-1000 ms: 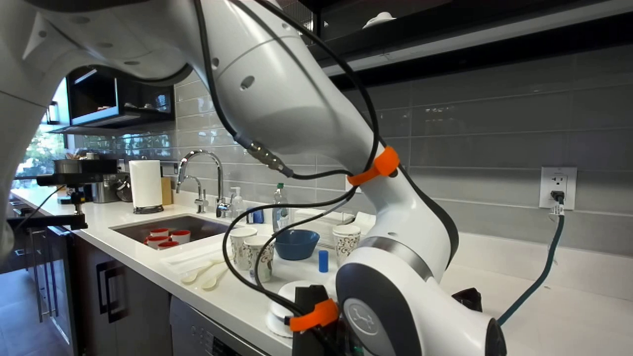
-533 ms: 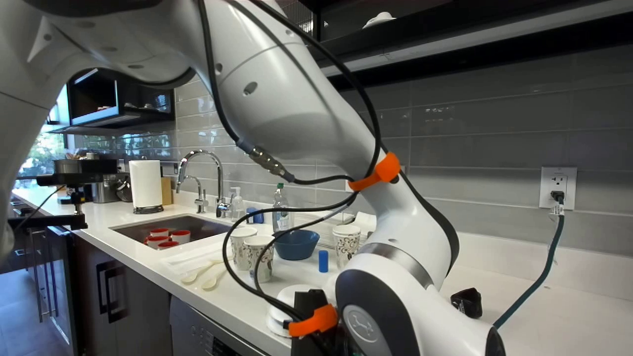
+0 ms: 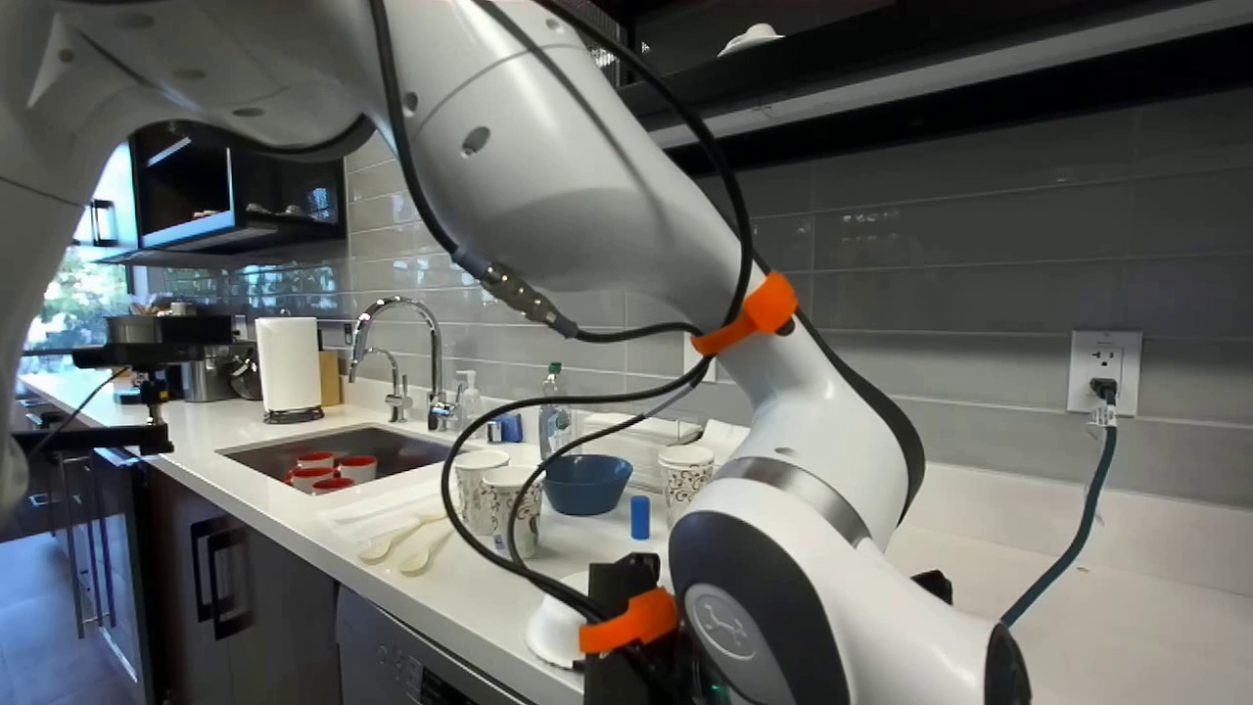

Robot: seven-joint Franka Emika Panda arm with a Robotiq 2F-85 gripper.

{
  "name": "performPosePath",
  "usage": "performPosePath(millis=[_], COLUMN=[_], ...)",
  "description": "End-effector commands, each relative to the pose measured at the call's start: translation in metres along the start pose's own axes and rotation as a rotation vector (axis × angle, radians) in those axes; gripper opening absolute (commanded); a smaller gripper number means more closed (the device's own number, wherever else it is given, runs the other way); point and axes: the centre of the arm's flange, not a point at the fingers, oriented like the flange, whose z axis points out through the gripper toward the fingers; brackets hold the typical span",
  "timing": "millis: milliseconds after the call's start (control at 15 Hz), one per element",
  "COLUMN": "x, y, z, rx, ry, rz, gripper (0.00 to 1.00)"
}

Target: Pick up the white plate on the bottom right and put it on top of the white plate on the bottom left

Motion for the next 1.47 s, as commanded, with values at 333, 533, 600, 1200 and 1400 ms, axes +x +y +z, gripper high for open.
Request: performPosePath(millis=[333,533,600,1200,1400], x=[-0.041,-0.056,-0.061,-0.094,-0.099], y=[-0.064,-0.086,-0.092,-0.147,-0.159], z=[-0.027,-0.028,-0.028,-0.016,-0.009], rx=[-0.089,-0.139,-0.157,-0.346,-0.386], ry=[0.198,0.262,0.281,0.440,0.461], rz=[-0.095,-0.138,-0.150,-0.262,-0.279], gripper=[1.00,1.00,1.00,1.00,1.00])
